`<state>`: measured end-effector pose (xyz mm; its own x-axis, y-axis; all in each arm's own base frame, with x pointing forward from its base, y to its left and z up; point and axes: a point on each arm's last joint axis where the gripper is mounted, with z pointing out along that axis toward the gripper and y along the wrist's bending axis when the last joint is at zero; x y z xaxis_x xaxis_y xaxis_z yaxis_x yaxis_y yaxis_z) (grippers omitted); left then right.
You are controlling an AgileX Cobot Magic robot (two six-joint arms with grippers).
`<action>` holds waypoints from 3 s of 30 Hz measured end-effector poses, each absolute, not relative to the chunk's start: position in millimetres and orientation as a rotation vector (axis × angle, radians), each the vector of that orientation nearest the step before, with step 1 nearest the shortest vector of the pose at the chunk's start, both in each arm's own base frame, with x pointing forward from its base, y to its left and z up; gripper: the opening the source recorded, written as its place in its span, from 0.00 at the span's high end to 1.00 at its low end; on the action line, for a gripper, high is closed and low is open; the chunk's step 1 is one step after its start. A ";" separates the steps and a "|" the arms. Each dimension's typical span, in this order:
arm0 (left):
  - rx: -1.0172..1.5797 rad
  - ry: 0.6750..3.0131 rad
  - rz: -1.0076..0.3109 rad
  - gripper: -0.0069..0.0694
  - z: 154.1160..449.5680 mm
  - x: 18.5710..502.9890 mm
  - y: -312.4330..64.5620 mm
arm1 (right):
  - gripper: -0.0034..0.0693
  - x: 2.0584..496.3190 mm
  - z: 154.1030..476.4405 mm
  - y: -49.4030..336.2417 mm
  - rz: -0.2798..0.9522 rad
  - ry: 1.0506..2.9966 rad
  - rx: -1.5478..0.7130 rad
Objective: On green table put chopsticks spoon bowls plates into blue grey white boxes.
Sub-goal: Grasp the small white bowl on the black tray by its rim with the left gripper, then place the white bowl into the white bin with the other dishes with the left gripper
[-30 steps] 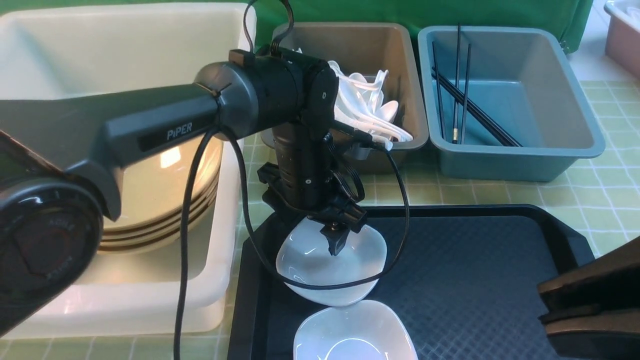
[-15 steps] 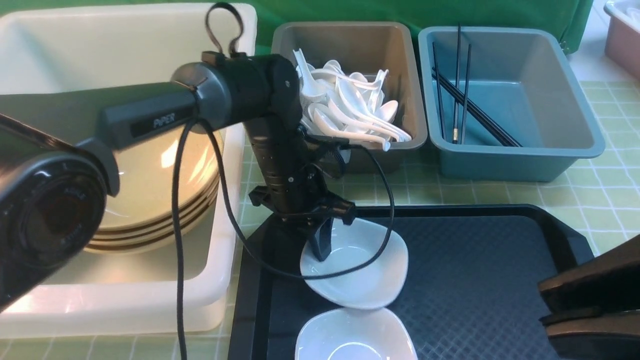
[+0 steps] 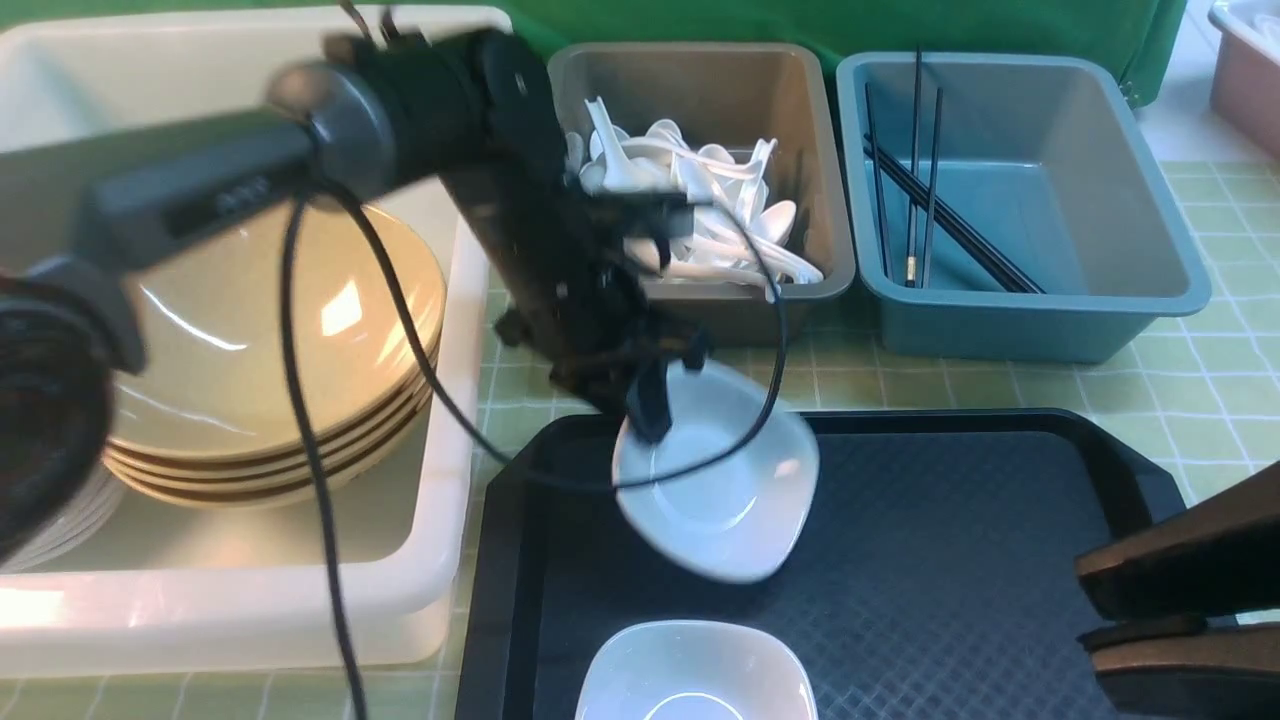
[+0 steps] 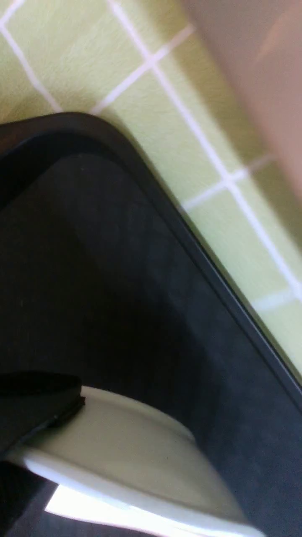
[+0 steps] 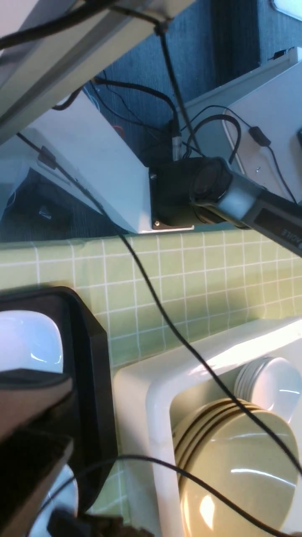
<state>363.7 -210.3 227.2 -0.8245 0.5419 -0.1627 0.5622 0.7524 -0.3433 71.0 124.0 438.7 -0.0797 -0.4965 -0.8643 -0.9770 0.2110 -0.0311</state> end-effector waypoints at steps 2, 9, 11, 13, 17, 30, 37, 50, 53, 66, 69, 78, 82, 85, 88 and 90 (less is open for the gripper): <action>0.906 2.811 -0.605 0.89 256.0 360.6 -209.5 | 0.75 71.8 439.6 124.3 0.756 1.676 -1.394; 0.874 2.676 -0.636 0.89 309.4 351.8 -199.3 | 0.74 78.4 447.1 126.4 0.769 1.656 -1.259; 0.843 2.628 -0.638 0.89 329.6 348.9 -188.8 | 0.74 81.9 450.4 127.5 0.781 1.651 -1.194; 0.799 2.590 -0.634 0.89 348.0 345.7 -174.3 | 0.74 86.7 451.3 130.5 0.799 1.664 -1.142; 0.697 2.552 -0.608 0.89 371.2 343.2 -143.3 | 0.73 95.9 447.2 138.1 0.809 1.698 -1.125; -0.003 2.542 -0.351 0.89 395.5 271.4 42.6 | 0.73 108.0 436.6 149.4 0.774 1.719 -1.200; -0.514 2.521 -0.206 0.89 385.7 227.2 120.9 | 0.73 112.1 432.8 153.3 0.761 1.724 -1.229; -0.776 2.609 0.030 0.89 367.5 220.7 151.5 | 0.92 112.4 429.6 155.2 0.767 1.738 -1.260; -0.798 2.646 0.004 0.89 354.1 225.9 155.1 | 0.92 112.5 429.7 155.2 0.766 1.737 -1.259; -0.875 2.686 -0.089 0.89 299.2 236.1 157.9 | 0.92 115.0 432.3 155.7 0.759 1.716 -1.225; -0.865 2.676 -0.091 0.89 299.5 240.3 153.8 | 0.92 115.0 432.3 155.7 0.759 1.716 -1.225; -0.851 2.770 0.078 0.79 283.7 261.4 135.0 | 0.92 114.3 432.9 156.3 0.777 1.715 -1.219; -0.892 2.775 0.171 0.65 278.1 266.8 133.2 | 0.92 114.3 433.0 156.3 0.779 1.716 -1.217; -0.905 2.758 0.177 0.54 278.4 268.3 132.2 | 0.92 114.3 433.0 156.3 0.779 1.717 -1.216; -0.914 2.755 0.179 0.43 278.4 268.3 132.3 | 0.92 114.1 433.1 156.5 0.785 1.717 -1.214; -0.914 2.756 0.181 0.40 278.4 268.1 132.4 | 0.92 114.0 433.2 156.5 0.787 1.717 -1.214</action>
